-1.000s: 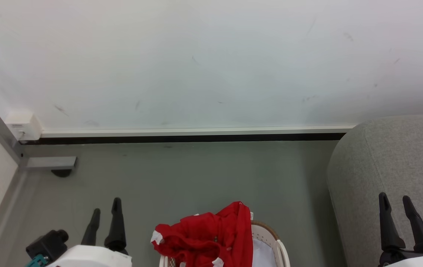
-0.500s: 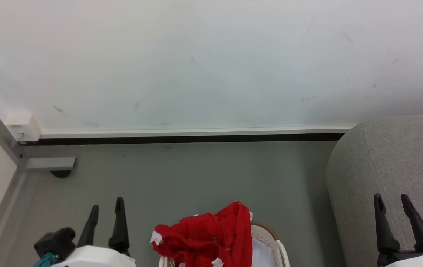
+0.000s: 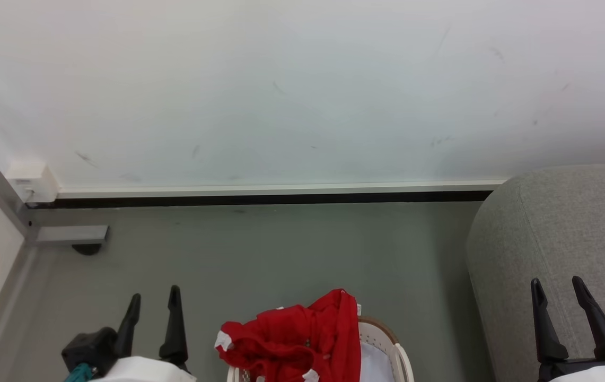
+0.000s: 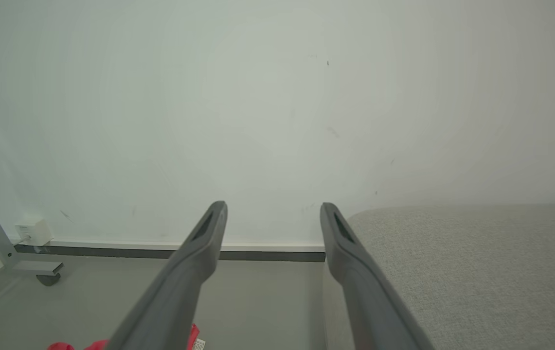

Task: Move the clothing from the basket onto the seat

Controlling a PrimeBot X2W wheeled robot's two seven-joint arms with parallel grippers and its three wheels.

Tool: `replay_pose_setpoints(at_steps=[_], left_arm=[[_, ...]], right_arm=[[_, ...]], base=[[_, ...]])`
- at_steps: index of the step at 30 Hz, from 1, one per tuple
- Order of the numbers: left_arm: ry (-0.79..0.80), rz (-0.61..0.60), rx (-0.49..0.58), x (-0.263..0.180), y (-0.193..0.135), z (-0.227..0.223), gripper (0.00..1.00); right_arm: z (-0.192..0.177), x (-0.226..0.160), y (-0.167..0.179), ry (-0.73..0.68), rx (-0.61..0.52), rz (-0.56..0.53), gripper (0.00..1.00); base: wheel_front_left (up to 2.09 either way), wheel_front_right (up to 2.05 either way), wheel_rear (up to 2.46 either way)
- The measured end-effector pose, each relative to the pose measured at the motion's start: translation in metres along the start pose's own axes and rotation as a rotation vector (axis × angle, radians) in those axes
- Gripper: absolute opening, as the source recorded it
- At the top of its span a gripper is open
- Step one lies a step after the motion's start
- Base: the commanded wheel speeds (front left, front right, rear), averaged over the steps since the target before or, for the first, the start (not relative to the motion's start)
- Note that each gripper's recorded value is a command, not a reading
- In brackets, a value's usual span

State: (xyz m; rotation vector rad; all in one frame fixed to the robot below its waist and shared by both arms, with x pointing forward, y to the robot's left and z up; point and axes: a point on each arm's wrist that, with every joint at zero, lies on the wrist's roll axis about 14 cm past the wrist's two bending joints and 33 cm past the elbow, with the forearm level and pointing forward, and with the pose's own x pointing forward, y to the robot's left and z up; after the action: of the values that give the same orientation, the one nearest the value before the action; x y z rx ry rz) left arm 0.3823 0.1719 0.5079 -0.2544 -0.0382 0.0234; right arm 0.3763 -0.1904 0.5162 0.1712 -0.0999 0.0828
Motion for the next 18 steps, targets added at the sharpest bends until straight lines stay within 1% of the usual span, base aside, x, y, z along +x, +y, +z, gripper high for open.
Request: replay_pose_setpoints(at_steps=[12, 18], left_arm=[[0.004, -0.020, 0.073, -0.0019, -0.0018, -0.0060, 1.00], [0.010, -0.030, 0.110, -0.0034, -0.0026, -0.0099, 1.00]], right_arm=[[-0.0013, 0.0000, 0.0003, 0.005, -0.060, -0.002, 1.00], [-0.0009, 0.0001, 0.0013, 0.001, -0.051, -0.006, 1.00]], base=[[0.00, 0.00, 0.00], [0.00, 0.00, 0.00]])
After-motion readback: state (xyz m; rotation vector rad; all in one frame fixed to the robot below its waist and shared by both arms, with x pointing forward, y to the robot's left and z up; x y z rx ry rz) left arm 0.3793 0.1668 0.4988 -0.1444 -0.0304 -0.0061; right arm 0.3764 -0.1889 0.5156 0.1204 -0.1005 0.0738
